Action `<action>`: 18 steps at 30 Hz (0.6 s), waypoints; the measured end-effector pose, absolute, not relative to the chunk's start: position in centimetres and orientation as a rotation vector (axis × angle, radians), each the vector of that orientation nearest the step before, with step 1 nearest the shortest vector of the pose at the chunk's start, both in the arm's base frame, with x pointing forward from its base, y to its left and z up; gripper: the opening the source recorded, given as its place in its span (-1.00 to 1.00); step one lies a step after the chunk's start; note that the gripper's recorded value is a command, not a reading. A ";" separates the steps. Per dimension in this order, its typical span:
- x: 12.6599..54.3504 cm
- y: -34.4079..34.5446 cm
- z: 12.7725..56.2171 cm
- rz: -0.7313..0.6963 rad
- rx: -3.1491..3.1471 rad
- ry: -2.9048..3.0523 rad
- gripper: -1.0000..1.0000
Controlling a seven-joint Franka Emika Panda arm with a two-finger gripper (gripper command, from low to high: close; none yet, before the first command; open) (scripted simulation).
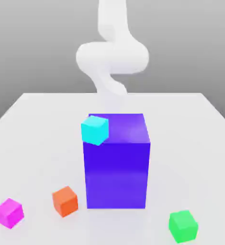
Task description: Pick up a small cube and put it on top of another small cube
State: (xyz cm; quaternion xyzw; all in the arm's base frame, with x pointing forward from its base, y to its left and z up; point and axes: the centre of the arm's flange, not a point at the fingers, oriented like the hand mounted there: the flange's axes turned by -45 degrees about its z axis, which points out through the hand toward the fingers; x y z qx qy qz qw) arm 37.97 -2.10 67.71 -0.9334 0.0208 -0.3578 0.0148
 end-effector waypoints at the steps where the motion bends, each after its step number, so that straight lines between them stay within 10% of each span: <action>1: 39.3 -3.0 66.2 -1.068 -2.912 0.085 0.00; 18: 48.0 -18.8 36.9 -0.404 -2.989 0.511 0.00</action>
